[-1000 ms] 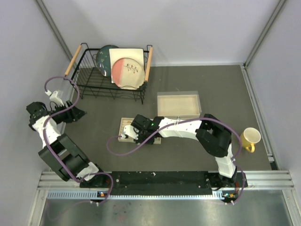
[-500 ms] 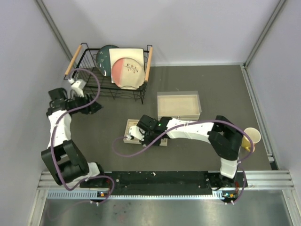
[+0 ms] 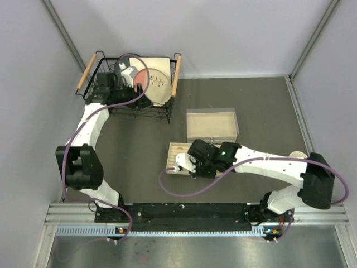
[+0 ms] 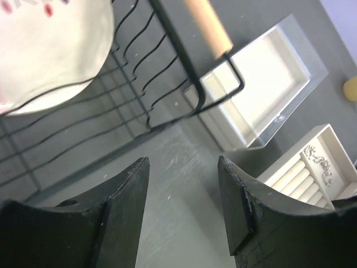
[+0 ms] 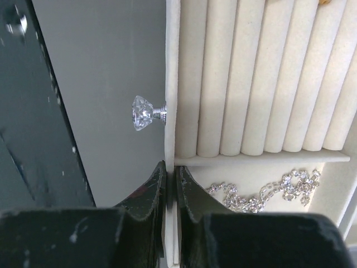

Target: Organize the mixed jewelry

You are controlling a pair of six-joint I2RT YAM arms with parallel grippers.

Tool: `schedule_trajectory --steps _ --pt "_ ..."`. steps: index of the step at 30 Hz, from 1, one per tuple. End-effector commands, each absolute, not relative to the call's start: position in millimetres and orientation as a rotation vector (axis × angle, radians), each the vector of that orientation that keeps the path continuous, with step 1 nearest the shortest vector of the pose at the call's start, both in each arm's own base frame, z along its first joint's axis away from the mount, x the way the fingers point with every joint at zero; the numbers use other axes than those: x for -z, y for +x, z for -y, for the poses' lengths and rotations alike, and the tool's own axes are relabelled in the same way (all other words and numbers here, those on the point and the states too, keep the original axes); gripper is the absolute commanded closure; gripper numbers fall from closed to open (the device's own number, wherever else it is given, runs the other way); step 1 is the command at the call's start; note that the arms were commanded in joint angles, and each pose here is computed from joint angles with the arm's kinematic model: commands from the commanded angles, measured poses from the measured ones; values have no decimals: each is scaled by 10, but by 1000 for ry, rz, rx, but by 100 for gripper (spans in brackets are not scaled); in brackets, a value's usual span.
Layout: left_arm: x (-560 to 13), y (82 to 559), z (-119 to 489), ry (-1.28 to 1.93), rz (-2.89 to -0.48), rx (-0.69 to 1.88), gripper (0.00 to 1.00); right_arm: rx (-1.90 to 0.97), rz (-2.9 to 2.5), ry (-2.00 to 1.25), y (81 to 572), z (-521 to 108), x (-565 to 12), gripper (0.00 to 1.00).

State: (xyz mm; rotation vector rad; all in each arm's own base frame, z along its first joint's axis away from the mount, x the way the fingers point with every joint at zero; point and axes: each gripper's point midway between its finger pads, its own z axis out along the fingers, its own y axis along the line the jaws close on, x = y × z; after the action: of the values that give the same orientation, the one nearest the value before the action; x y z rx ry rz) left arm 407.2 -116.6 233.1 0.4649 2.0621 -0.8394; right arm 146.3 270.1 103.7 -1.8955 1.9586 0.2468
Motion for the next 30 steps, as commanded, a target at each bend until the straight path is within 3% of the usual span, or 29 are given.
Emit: schedule_trajectory --steps 1,14,30 --pt "-2665 4336 1534 478 -2000 864 42 -153 -1922 -1913 1412 -2340 -1132 100" --pt "-2704 4459 2460 781 -1950 860 39 -32 -1869 -1846 1519 -1696 -1212 100" --pt "-2668 4627 2980 974 -1863 900 31 -150 -1785 -1892 1660 -1826 -1261 100"
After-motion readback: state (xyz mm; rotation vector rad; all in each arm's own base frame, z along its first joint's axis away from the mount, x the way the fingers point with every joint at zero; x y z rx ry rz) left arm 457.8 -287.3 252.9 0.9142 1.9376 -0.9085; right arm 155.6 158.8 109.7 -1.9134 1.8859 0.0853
